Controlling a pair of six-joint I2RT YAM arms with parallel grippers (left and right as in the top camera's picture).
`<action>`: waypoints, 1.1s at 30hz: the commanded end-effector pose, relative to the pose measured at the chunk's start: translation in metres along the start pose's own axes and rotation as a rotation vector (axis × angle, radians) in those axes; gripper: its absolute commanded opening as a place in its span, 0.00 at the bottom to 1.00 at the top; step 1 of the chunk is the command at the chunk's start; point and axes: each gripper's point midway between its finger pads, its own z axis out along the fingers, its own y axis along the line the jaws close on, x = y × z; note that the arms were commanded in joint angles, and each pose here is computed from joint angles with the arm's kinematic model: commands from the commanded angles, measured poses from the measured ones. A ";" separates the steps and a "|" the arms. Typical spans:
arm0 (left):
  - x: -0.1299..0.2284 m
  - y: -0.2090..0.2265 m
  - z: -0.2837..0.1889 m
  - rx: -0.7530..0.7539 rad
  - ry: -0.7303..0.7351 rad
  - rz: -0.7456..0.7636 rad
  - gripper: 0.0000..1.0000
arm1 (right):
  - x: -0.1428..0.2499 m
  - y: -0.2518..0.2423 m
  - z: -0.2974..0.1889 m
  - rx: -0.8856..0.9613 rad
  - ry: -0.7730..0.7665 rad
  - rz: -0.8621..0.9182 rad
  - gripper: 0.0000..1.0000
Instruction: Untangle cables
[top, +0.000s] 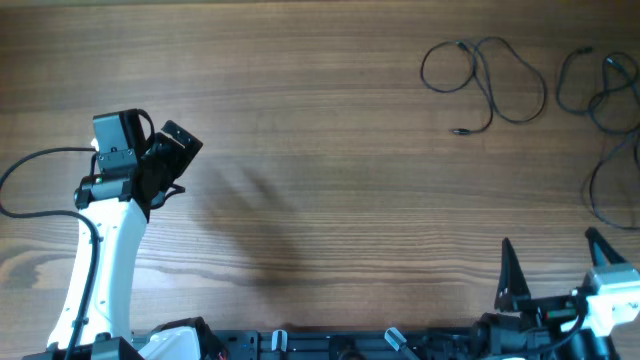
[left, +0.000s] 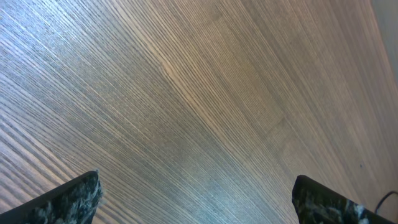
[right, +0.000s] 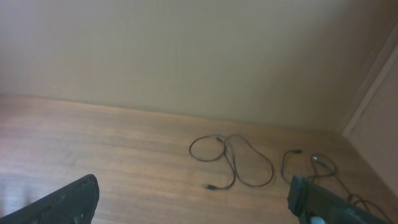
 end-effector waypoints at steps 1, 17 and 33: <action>-0.003 0.002 -0.002 -0.009 -0.018 0.009 1.00 | 0.017 0.012 0.000 -0.063 0.050 0.029 1.00; -0.003 0.002 -0.002 -0.009 -0.018 0.009 1.00 | 0.046 0.018 0.055 -0.153 -0.005 -0.087 1.00; -0.003 0.003 -0.002 -0.009 -0.018 0.009 1.00 | 0.134 0.004 0.133 -0.110 -0.270 0.148 1.00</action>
